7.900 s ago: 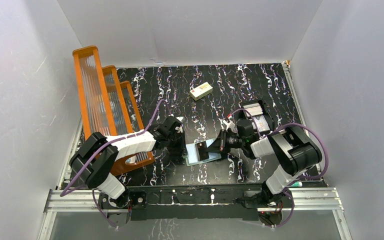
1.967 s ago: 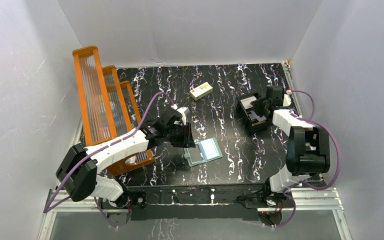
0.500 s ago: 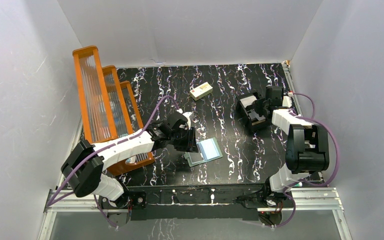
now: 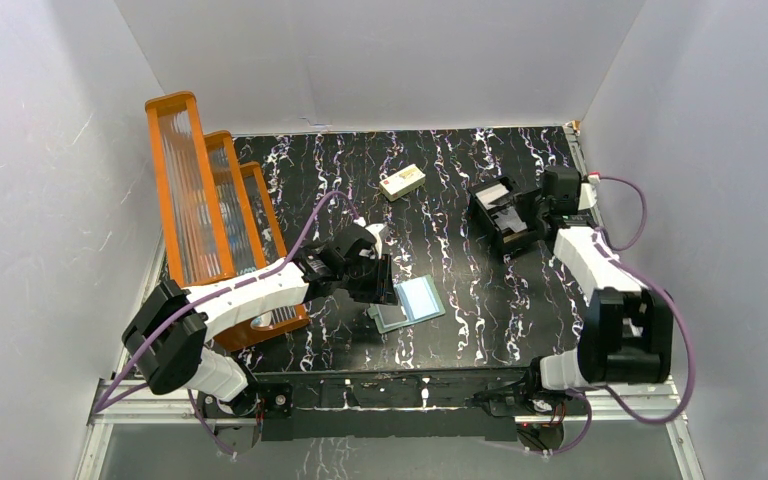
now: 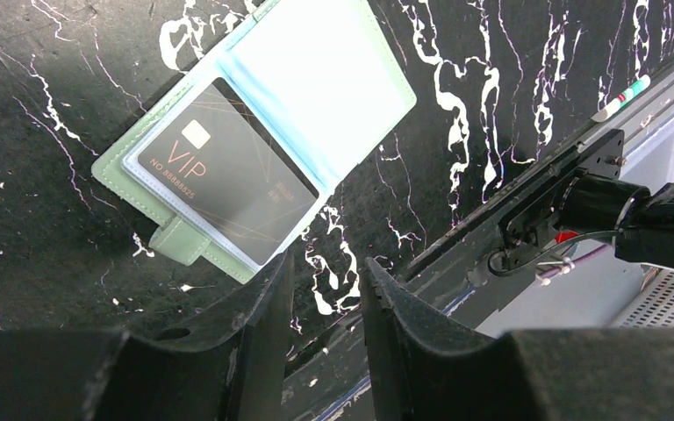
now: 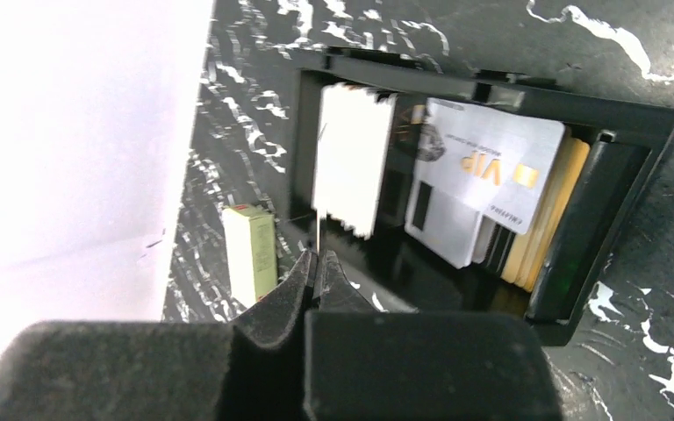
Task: Put the credit cards into the card holder
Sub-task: Pick up the credit card from the storage box.
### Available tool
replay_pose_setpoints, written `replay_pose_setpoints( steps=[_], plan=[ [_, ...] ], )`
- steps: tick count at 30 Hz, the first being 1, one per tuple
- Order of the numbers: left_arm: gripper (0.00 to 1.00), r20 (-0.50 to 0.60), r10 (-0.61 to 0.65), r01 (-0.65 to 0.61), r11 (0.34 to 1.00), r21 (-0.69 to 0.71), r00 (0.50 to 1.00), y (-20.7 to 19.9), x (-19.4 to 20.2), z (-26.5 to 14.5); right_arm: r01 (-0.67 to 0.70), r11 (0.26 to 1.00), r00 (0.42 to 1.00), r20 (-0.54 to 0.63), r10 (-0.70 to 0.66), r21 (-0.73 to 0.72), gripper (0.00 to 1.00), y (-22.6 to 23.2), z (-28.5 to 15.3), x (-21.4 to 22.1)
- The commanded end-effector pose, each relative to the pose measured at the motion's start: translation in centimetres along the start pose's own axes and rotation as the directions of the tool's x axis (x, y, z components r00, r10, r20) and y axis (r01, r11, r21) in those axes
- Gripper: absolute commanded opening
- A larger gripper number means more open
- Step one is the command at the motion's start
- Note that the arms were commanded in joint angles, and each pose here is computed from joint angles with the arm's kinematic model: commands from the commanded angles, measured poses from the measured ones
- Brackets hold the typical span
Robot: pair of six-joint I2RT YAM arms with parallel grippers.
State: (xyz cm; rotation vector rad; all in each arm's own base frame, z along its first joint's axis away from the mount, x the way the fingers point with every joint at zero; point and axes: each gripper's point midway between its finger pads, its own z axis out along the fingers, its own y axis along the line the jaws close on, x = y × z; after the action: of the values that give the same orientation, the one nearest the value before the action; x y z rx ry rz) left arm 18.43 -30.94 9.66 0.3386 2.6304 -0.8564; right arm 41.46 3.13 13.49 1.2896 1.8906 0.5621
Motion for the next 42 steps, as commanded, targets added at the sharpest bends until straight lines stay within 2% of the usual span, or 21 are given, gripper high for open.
replay_pose_setpoints(
  steps=[1,5,7,12,16,20,23,26,29,32,39,41,42],
  plan=[
    [0.32,0.032,-0.002,0.000,0.999,0.049,0.999,-1.9,-1.4,-0.8,0.067,0.996,0.997,0.041,-0.065,-0.059,0.00,1.1,-3.4,-1.1],
    [0.32,0.074,-0.021,0.017,0.998,0.053,0.997,-2.5,-2.4,-1.6,0.204,0.958,0.978,0.003,-0.207,-0.202,0.00,2.7,-5.5,0.0],
    [0.33,0.110,-0.045,0.039,0.998,0.056,0.993,-2.7,-3.3,-2.5,0.277,0.903,0.953,-0.025,-0.301,-0.328,0.00,4.0,-6.9,1.4],
    [0.36,0.199,-0.121,0.082,0.978,0.193,0.973,-4.8,-7.1,-6.3,0.350,0.746,0.894,-0.036,-0.447,-0.566,0.00,5.7,-11.3,4.2],
    [0.42,0.229,-0.177,0.100,0.945,0.311,0.957,-6.5,-9.6,-8.8,0.319,0.619,0.848,-0.074,-0.524,-0.718,0.00,6.5,-15.0,6.6],
    [0.49,0.266,-0.214,0.097,0.914,0.393,0.940,-7.9,-11.8,-10.7,0.198,0.478,0.809,-0.133,-0.572,-0.856,0.00,7.1,-19.5,9.1],
    [0.52,0.304,-0.205,0.061,0.904,0.422,0.930,-9.0,-13.4,-11.7,0.123,0.400,0.757,-0.175,-0.630,-0.908,0.00,6.3,-22.2,10.7],
    [0.54,0.314,-0.179,0.022,0.895,0.446,0.933,-9.9,-14.2,-11.8,0.070,0.356,0.736,-0.193,-0.649,-0.932,0.00,5.9,-24.1,11.5],
    [0.55,0.302,-0.161,-0.002,0.880,0.476,0.940,-10.5,-14.3,-11.3,0.021,0.325,0.745,-0.202,-0.636,-0.945,0.00,6.0,-25.7,11.8],
    [0.55,0.277,-0.162,-0.012,0.844,0.537,0.947,-11.3,-14.1,-10.9,-0.017,0.313,0.750,-0.219,-0.625,-0.950,0.00,6.2,-26.7,12.0],
    [0.55,0.243,-0.179,-0.021,0.765,0.644,0.953,-12.9,-14.1,-10.4,-0.081,0.299,0.713,-0.265,-0.649,-0.951,0.00,7.2,-27.3,13.8],
    [0.52,0.253,-0.185,-0.022,0.766,0.643,0.950,-12.8,-14.1,-10.3,-0.097,0.301,0.707,-0.278,-0.650,-0.949,0.00,7.3,-27.4,14.5],
    [0.46,0.256,-0.187,-0.022,0.767,0.641,0.948,-12.7,-14.1,-10.3,-0.101,0.305,0.708,-0.284,-0.647,-0.947,0.00,7.3,-27.4,14.7]
  ],
)
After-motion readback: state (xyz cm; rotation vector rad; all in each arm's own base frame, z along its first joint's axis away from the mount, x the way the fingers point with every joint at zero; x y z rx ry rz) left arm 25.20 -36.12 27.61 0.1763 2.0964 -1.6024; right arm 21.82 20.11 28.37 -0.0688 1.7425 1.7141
